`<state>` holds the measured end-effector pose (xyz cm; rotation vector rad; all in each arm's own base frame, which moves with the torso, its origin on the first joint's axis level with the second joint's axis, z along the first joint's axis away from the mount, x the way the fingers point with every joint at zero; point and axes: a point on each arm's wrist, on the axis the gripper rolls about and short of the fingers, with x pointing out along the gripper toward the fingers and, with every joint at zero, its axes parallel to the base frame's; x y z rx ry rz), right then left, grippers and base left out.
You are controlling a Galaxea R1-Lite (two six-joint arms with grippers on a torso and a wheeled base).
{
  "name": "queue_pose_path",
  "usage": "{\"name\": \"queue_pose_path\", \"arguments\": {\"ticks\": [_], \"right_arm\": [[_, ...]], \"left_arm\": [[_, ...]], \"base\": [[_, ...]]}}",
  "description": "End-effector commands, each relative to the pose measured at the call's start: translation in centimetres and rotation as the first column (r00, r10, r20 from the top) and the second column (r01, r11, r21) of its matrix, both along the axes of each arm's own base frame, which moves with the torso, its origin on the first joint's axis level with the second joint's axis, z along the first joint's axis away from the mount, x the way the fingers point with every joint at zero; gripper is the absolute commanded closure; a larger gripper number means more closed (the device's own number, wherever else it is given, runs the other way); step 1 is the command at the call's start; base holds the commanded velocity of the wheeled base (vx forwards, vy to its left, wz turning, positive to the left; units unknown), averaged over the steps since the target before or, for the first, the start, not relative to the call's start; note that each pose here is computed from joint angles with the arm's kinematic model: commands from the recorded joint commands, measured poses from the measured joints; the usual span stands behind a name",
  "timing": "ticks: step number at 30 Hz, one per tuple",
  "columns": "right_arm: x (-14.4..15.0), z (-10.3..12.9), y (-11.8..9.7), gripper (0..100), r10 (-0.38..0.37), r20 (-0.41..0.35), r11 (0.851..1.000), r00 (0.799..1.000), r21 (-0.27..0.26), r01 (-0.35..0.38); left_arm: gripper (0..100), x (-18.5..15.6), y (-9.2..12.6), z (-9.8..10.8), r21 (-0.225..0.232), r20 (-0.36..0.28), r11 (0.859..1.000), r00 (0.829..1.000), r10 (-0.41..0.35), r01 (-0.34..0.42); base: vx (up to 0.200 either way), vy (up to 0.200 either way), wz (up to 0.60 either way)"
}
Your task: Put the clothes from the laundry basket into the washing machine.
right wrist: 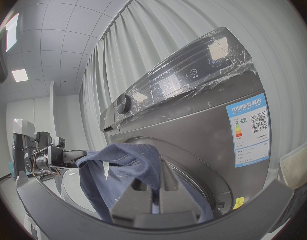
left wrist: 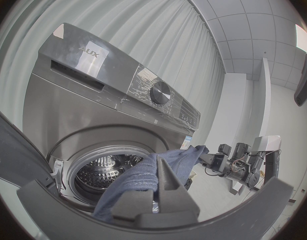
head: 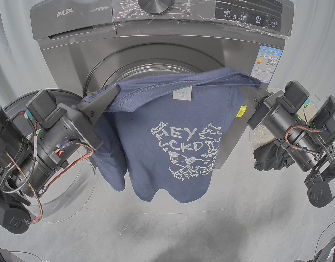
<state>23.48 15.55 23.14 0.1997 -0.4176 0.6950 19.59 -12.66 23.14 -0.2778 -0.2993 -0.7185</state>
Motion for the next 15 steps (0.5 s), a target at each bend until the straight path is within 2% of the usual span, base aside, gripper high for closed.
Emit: {"name": "queue_pose_path", "arguments": {"ticks": [1, 4, 8, 10, 11, 15], "right_arm": [[-0.2, 0.2, -0.1, 100, 0.002, 0.004, 1.0, 1.0, 0.003, -0.002], [-0.2, -0.4, -0.1, 100, 0.0, -0.014, 1.0, 1.0, -0.007, 0.0], [-0.5, -2.2, -0.3, 100, -0.025, -0.087, 0.999, 0.996, -0.042, 0.022], [-0.6, -3.4, -0.3, 100, -0.027, -0.127, 0.997, 0.992, -0.069, 0.018], [-0.3, -4.3, 0.0, 100, -0.023, -0.154, 0.996, 0.988, -0.089, 0.01], [0.2, -7.0, 0.7, 100, -0.025, -0.229, 0.99, 0.973, -0.138, -0.007]], "left_arm": [[100, 0.0, -0.2, -0.1, 0.003, -0.005, 1.0, 1.0, -0.007, 0.007], [100, 0.1, -0.3, -0.8, 0.022, -0.025, 1.0, 1.0, -0.018, 0.018], [100, 0.2, -0.9, -2.0, 0.044, -0.06, 0.998, 0.997, -0.038, 0.04], [100, 0.2, -1.8, -2.2, 0.046, -0.068, 0.997, 0.995, -0.066, 0.069], [100, 0.4, -3.1, -2.3, 0.046, -0.072, 0.994, 0.993, -0.094, 0.097], [100, 1.5, -4.5, -3.3, 0.076, -0.092, 0.992, 0.991, -0.094, 0.101]], "base": [[0.0, 0.0, 0.0], [0.0, 0.0, 0.0], [0.0, 0.0, 0.0], [0.0, 0.0, 0.0], [0.0, 0.0, 0.0], [0.0, 0.0, 0.0]]}}
